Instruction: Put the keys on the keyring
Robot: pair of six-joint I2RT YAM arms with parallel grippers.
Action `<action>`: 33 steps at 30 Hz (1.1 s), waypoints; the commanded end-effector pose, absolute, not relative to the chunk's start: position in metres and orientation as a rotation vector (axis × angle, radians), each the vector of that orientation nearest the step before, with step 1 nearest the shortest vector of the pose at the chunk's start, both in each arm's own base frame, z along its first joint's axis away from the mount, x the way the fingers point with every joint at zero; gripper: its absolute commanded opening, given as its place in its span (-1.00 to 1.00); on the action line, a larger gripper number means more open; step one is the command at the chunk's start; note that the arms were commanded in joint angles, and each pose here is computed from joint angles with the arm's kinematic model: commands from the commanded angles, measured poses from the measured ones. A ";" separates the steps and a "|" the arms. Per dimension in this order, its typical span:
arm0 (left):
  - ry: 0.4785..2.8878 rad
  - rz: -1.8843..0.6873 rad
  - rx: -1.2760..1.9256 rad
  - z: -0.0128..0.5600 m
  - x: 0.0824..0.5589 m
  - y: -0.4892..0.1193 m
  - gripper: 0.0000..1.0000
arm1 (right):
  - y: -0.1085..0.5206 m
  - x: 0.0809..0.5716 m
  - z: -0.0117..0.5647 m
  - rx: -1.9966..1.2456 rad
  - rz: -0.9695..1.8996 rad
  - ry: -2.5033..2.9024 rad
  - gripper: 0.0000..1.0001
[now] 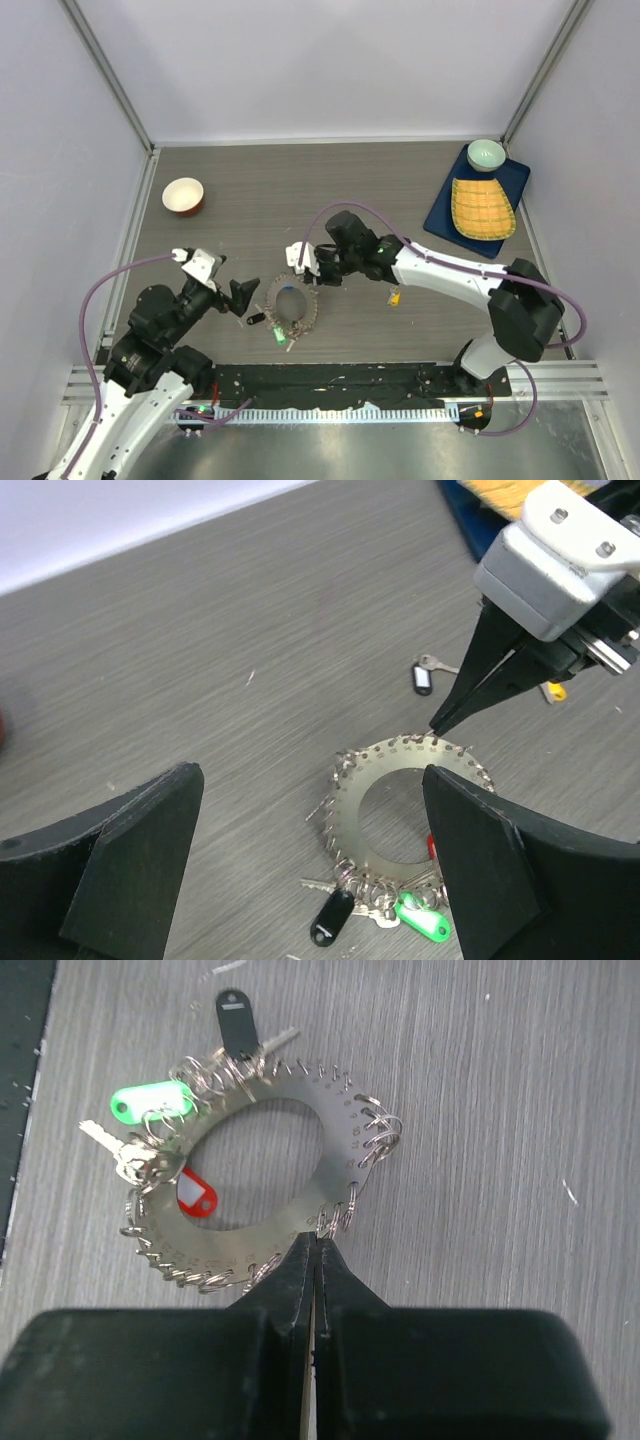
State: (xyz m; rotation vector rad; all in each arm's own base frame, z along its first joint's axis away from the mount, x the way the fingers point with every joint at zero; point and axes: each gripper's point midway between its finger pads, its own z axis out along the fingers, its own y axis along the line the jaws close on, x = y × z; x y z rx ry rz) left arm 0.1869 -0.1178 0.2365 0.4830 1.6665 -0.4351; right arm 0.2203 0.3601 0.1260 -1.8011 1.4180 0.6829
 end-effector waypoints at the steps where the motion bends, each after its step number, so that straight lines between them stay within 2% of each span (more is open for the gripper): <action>1: 1.478 -0.504 0.638 0.261 0.173 -0.136 0.93 | 0.372 0.213 0.191 -1.658 0.716 1.238 -0.99; 9: 1.286 -0.645 0.924 0.264 0.143 -0.172 0.83 | 0.367 0.185 0.233 -1.562 0.820 1.083 -0.99; 15: 1.285 -0.750 1.068 0.259 0.142 -0.195 0.67 | 0.361 0.178 0.240 -1.552 0.830 1.061 -0.99; 24: 1.277 -0.840 1.189 0.251 0.157 -0.221 0.29 | 0.355 0.171 0.243 -1.547 0.834 1.044 -0.99; 28: 1.291 -0.881 1.211 0.249 0.160 -0.229 -0.02 | 0.355 0.170 0.243 -1.548 0.836 1.035 -0.99; 33: 1.313 -0.922 1.234 0.245 0.164 -0.237 -0.23 | 0.357 0.170 0.241 -1.555 0.848 1.031 -0.99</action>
